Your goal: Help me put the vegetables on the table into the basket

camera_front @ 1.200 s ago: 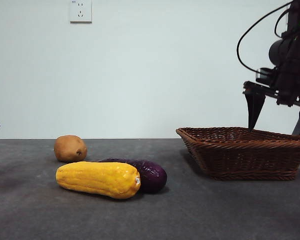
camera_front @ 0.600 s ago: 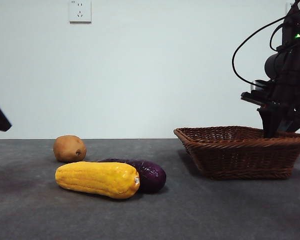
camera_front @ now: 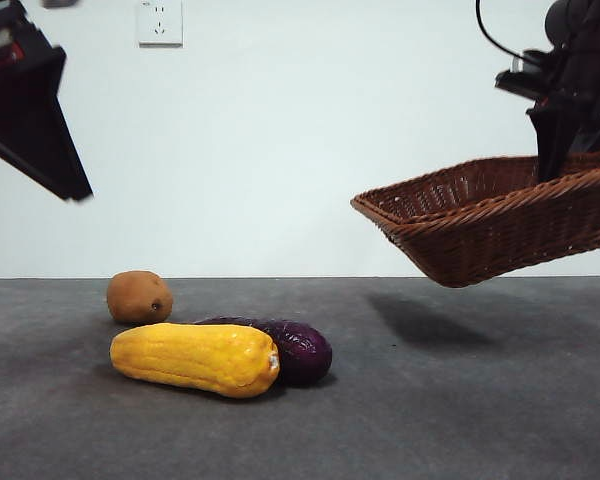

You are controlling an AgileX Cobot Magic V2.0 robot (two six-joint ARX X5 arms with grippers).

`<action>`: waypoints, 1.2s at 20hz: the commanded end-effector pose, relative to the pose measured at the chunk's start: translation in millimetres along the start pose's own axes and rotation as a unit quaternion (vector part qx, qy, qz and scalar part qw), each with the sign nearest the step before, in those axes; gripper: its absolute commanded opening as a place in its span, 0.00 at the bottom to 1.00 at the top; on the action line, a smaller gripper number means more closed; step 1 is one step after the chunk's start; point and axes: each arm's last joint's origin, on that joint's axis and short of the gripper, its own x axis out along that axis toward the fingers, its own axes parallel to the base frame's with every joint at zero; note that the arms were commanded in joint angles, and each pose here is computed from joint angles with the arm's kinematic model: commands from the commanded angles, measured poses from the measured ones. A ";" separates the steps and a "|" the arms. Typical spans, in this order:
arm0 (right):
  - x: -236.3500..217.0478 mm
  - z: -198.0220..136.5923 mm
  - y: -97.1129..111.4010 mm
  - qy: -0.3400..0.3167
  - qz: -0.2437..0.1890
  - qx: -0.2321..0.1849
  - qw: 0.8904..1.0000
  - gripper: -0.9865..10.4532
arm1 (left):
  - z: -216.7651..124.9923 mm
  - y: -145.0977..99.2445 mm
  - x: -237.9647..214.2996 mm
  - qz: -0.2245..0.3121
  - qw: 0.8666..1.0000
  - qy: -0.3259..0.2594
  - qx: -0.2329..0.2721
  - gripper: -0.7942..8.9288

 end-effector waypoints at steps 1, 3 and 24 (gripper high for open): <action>-11.3 -2.6 4.4 -0.013 0.004 -0.013 1.000 0.07 | 1.4 -8.5 21.1 -0.021 0.992 0.046 0.113 0.67; -13.3 -4.6 5.1 -0.008 0.004 -0.015 1.000 0.07 | 5.1 -17.1 41.8 -0.023 0.983 0.085 0.160 0.67; -13.1 -7.1 5.4 0.004 0.005 -0.026 1.000 0.07 | 29.0 -30.1 137.7 -0.098 0.967 0.175 0.159 0.69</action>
